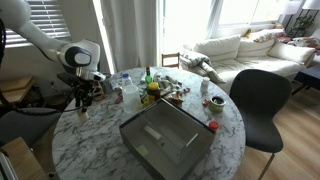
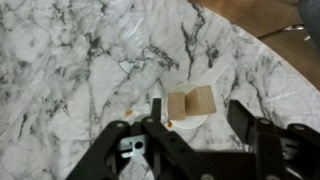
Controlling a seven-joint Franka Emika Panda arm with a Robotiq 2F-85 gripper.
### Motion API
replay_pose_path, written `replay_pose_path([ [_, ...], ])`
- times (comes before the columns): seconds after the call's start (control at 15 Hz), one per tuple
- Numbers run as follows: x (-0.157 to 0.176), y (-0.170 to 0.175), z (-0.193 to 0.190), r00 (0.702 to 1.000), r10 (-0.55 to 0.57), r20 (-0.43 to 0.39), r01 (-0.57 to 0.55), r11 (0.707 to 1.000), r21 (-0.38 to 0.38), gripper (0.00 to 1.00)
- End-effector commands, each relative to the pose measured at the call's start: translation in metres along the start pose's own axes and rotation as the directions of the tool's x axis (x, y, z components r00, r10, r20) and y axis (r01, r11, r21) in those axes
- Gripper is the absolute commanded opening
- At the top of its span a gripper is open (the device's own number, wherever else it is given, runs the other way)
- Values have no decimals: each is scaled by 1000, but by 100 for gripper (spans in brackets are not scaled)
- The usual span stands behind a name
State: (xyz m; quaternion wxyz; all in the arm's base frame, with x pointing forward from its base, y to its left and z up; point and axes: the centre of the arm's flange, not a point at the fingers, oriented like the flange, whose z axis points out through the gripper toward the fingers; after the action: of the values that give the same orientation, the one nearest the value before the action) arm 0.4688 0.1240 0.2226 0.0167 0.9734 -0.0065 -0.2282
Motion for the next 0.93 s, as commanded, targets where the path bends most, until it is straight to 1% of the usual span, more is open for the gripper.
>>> replay_pose_path([
  [0.0,-9,-1,0,1000,16,-16,-16,1000,-10,99],
  [0.2,-12,9,-14,997,30,-70,-27,999,44,100],
  [0.33,-16,18,-30,995,16,-103,-11,999,45,100],
  [0.53,-28,28,-58,989,-33,-147,37,999,20,100],
  [0.87,-48,47,-101,975,-103,-196,112,993,38,100],
])
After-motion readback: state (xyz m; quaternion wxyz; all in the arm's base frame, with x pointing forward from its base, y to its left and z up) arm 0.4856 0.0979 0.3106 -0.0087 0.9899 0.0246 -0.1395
